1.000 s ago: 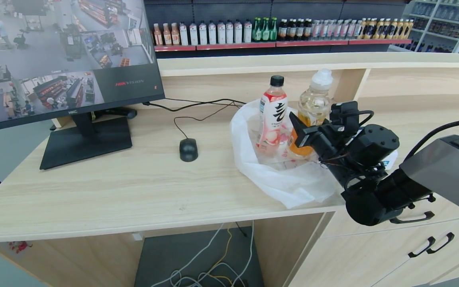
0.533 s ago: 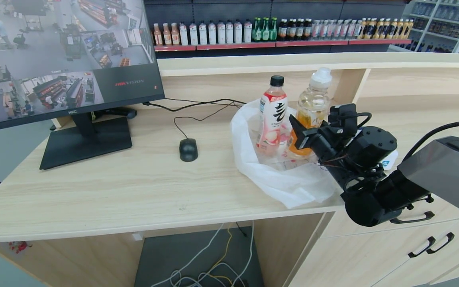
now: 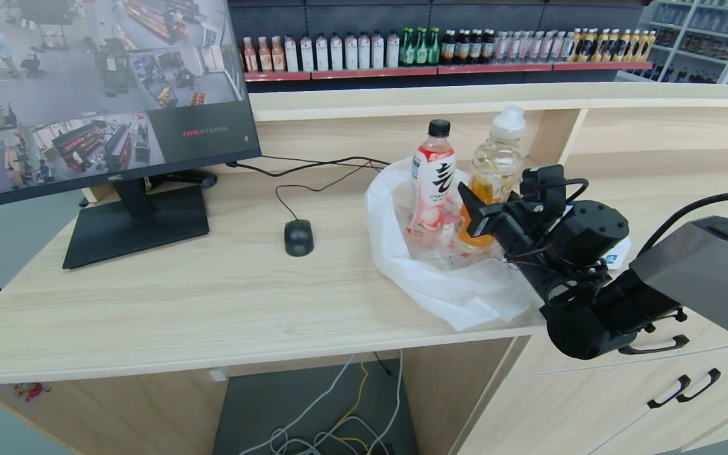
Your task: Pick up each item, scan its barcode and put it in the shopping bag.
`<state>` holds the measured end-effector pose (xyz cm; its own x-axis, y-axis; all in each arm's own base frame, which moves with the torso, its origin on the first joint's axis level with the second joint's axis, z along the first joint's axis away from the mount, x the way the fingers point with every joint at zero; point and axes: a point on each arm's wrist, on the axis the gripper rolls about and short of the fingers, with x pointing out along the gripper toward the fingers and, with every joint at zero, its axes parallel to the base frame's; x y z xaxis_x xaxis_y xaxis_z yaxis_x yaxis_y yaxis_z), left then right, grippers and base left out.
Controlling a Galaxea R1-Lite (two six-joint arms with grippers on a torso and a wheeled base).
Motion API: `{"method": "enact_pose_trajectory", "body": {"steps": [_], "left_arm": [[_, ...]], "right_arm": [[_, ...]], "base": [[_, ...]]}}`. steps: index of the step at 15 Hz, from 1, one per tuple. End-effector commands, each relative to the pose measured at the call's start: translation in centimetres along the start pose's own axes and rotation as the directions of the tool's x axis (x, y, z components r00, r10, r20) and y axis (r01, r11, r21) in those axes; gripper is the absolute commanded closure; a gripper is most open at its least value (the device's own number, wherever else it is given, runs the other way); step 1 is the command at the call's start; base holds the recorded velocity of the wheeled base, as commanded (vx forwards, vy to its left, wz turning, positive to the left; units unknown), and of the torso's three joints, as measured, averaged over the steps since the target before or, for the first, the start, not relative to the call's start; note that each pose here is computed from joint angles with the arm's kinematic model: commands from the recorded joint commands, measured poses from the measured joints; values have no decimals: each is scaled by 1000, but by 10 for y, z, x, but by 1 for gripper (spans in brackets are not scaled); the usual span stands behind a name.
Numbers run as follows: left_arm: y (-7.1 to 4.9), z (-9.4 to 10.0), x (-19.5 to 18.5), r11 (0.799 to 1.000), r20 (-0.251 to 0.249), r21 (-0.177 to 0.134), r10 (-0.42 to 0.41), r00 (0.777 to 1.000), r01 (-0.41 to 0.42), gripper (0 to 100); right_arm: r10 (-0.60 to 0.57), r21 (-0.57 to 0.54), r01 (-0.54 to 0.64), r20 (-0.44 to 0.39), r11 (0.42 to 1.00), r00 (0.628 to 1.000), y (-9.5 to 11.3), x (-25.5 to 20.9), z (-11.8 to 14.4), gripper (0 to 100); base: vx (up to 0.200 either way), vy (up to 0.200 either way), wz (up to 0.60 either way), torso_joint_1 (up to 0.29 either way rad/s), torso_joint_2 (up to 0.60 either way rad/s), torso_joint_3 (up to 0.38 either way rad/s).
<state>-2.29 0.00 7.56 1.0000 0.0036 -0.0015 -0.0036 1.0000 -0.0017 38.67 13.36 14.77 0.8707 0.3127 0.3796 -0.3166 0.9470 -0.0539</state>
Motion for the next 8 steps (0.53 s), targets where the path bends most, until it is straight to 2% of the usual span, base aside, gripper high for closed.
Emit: {"method": "enact_pose_trajectory", "body": {"steps": [1, 2, 3, 8], "left_arm": [[0, 0, 0, 1000, 0, 0, 1, 1000, -1, 0], [0, 0, 0, 1000, 0, 0, 1, 1000, -1, 0], [0, 0, 0, 1000, 0, 0, 1, 1000, -1, 0], [0, 0, 0, 1000, 1, -1, 1, 1000, -1, 0]], "right_arm": [[5, 2, -5, 4, 1000, 1000, 2, 1, 0, 100], [4, 2, -4, 4, 1000, 1000, 2, 1, 0, 100], [2, 1, -2, 2, 1000, 1000, 2, 0, 0, 0], [2, 0, -2, 19, 1000, 1000, 1, -1, 10, 0]], "base": [[0, 0, 0, 0, 0, 0], [0, 0, 0, 0, 0, 0], [0, 0, 0, 0, 0, 0], [0, 0, 0, 0, 0, 0]]}}
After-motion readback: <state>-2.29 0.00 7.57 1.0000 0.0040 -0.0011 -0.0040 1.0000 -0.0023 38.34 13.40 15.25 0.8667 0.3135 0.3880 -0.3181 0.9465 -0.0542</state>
